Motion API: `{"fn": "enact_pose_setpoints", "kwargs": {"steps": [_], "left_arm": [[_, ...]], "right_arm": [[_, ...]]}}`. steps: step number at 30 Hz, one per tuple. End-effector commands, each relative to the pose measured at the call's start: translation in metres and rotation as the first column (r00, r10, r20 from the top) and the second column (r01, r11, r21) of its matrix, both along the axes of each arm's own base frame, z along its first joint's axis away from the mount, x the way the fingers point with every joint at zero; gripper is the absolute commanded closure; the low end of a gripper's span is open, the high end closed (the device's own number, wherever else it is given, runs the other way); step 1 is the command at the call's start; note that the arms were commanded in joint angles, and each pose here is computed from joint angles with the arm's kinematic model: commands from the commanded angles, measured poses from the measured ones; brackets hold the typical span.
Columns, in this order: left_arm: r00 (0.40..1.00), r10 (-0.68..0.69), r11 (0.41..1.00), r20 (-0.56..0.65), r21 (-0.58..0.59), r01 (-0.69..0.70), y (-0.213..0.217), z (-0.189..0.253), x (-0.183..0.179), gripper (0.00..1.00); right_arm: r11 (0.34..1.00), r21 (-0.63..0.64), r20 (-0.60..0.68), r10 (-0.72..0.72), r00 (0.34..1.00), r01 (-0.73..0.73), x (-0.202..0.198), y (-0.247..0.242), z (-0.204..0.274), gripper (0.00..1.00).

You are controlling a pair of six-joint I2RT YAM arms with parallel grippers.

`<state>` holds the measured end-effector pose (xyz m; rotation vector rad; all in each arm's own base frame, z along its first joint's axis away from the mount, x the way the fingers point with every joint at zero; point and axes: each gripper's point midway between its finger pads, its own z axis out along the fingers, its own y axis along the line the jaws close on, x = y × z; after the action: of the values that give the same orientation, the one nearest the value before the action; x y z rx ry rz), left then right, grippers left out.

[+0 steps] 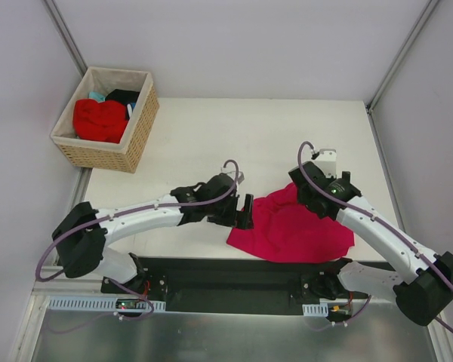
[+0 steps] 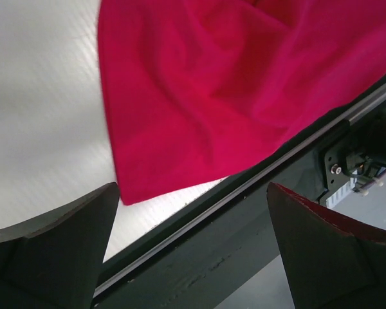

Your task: Fold and stack the t-shirts

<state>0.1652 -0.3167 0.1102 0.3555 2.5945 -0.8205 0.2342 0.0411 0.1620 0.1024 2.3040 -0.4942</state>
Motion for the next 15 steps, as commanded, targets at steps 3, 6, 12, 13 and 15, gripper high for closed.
{"fn": "enact_pose_setpoints", "kwargs": {"steps": [3,6,12,13,15], "left_arm": [[0.998,-0.046,0.998,-0.051,-0.039,0.044,-0.044,-0.012,-0.016,0.01],[0.995,-0.057,0.998,-0.076,-0.011,0.056,-0.047,-0.029,-0.027,0.01],[0.992,-0.029,0.999,-0.124,0.038,0.034,-0.037,-0.06,-0.038,0.01],[0.992,-0.019,0.998,-0.128,0.049,0.025,-0.035,-0.064,-0.037,0.01],[0.991,0.0,0.997,-0.131,0.074,0.01,-0.028,-0.072,-0.038,0.01]], "right_arm": [[0.998,0.039,0.004,-0.039,0.999,0.039,0.003,-0.004,-0.004,0.04],[0.998,0.031,-0.005,-0.046,0.999,0.046,0.001,-0.009,-0.005,0.04],[0.999,0.023,0.008,-0.048,0.999,0.048,0.001,-0.014,0.001,0.04],[0.999,0.023,0.01,-0.046,0.999,0.046,0.001,-0.014,0.003,0.04],[0.999,0.024,0.009,-0.041,0.999,0.041,0.001,-0.014,0.004,0.04]]}}
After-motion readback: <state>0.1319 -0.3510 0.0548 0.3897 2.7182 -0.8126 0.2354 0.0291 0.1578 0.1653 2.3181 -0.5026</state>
